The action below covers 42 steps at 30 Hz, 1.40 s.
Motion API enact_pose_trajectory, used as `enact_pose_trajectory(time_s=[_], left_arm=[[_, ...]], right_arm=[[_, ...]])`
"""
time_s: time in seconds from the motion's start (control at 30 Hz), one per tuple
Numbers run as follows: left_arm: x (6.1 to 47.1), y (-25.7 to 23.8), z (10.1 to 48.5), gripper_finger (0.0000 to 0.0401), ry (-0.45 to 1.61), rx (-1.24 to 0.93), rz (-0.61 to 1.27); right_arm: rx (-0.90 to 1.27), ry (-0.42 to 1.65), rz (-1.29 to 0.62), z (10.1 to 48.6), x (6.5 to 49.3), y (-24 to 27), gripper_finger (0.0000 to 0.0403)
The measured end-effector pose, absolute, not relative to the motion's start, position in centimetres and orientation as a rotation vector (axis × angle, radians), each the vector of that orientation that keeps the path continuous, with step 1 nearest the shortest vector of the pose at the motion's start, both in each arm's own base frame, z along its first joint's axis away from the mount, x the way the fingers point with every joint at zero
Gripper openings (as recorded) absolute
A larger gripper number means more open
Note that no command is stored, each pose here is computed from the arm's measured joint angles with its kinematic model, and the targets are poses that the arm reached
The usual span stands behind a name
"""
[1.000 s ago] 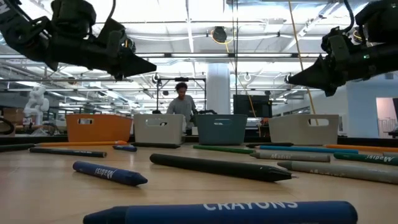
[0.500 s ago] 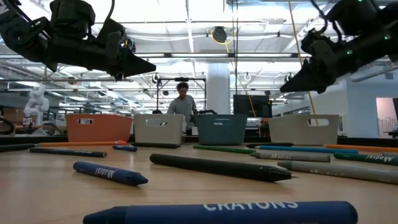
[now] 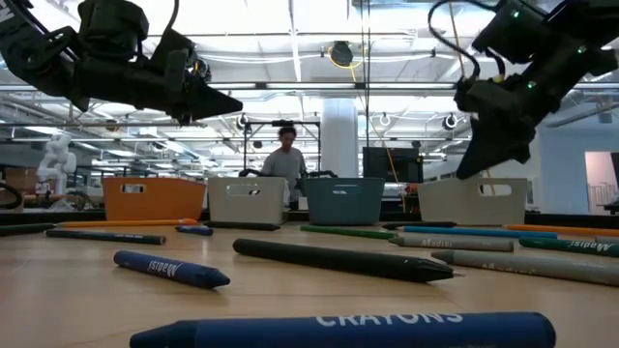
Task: Sort crayons/erasers/pens/pencils in bins
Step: Put the blue colored pencil into the right gray bin
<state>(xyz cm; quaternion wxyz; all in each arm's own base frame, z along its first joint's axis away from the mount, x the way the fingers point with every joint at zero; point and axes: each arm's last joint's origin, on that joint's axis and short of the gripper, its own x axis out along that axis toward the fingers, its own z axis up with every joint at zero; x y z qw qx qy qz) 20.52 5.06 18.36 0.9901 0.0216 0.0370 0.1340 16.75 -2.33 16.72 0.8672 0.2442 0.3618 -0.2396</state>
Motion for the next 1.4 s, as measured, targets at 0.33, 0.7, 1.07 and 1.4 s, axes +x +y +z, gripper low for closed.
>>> enact_pose_trajectory(time_s=[0.33,0.7,1.07,1.4], left_arm=[[20.5,5.1,18.2,0.0003,0.093,0.038,0.268],[20.5,5.0,18.1,0.0003,0.101,0.034,0.266],[20.5,5.0,18.1,0.0008,0.106,0.034,0.266],[20.5,5.0,18.0,0.0016,0.112,0.033,0.266]], right_arm=[[0.577,0.855,-0.469,16.1,18.6,-1.9,0.0104],[0.543,0.998,-0.497,17.3,22.1,-0.8,0.0129],[0.513,1.152,-0.53,15.3,23.7,-0.2,0.013],[0.481,1.21,-0.519,13.9,24.2,0.6,0.013]])
